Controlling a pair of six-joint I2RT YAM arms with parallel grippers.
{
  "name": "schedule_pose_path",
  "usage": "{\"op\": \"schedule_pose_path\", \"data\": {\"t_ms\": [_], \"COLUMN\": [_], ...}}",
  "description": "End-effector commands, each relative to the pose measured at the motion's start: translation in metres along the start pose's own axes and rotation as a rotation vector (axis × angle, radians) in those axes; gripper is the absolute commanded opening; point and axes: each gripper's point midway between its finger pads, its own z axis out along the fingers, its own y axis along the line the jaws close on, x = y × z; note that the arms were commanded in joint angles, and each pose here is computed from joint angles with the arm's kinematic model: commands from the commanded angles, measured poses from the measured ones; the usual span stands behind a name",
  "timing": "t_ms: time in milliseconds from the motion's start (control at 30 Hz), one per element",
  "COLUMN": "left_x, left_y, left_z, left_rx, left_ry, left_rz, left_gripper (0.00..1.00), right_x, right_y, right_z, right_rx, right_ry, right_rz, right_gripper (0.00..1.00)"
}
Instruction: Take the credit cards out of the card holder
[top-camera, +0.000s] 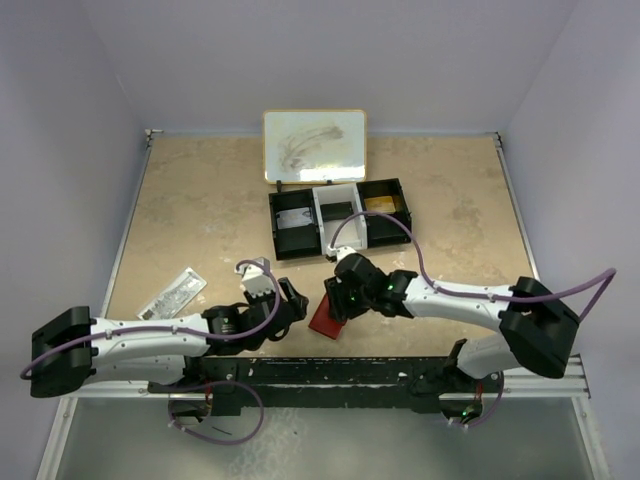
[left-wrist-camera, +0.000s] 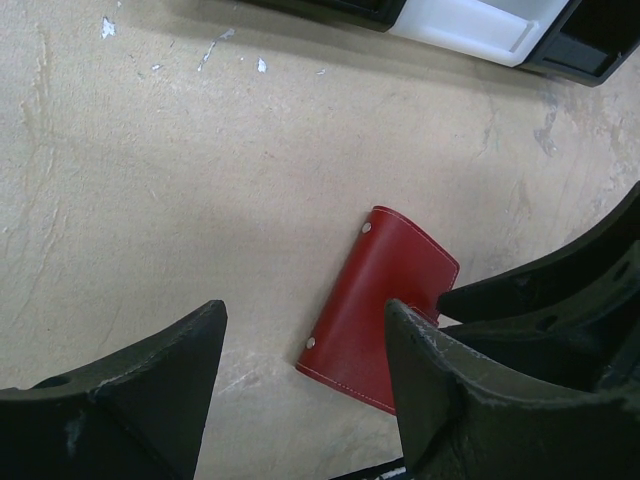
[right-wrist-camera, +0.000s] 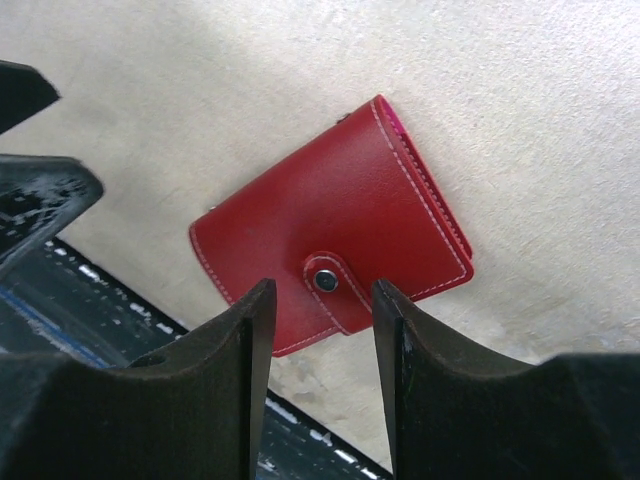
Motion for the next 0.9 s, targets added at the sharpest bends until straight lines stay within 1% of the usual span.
{"op": "schedule_pose_path", "data": {"t_ms": [0,100,267,333,500,567,633,667,700,733,800,867], "left_x": [0.001,0.005,0.010,0.008,0.006,0.007,0.009,0.011,0.013,0.015,0.019,0.023], "left_y": [-0.007,-0.007,-0.008,-0.007,-0.001,-0.001,-0.002,-0.003,-0.006,-0.009,-0.012,-0.012], "left_z": [0.002,0.004,0.007,0.007,0.007,0.007,0.007,0.008,0.008,0.009,0.010,0.013], "left_rx": [0.027,0.023,0.024,0.019,0.019,0.024,0.027,0.031,0.043,0.051,0.055,0.041], "left_ry": [0.000,0.013,0.025,0.015,-0.004,0.000,0.007,0.015,0.023,0.033,0.050,0.064], "left_rz": [-0.012,-0.001,0.003,-0.001,-0.043,-0.047,-0.041,-0.032,-0.024,-0.014,0.005,0.032], "left_gripper": [0.62,0.62,0.62,0.62,0.62,0.62,0.62,0.62,0.61,0.61,0.61,0.61], "right_x": [-0.006,0.002,0.017,0.021,0.024,0.023,0.019,0.016,0.013,0.013,0.010,0.003], "right_y": [-0.004,-0.006,-0.017,-0.019,-0.021,-0.022,-0.017,-0.014,-0.009,-0.004,0.007,0.011], "right_z": [0.004,0.011,0.018,0.020,0.024,0.025,0.027,0.026,0.026,0.024,0.022,0.019], "right_rx": [0.045,0.054,0.157,0.189,0.227,0.242,0.227,0.211,0.193,0.166,0.111,0.094], "right_ry": [-0.004,0.036,0.084,0.089,0.083,0.076,0.059,0.044,0.031,0.028,0.017,-0.018], "right_rz": [-0.055,-0.071,-0.102,-0.098,-0.079,-0.072,-0.063,-0.054,-0.034,-0.018,0.004,0.020], "right_gripper": [0.46,0.46,0.47,0.46,0.36,0.29,0.24,0.18,0.15,0.14,0.14,0.15]}}
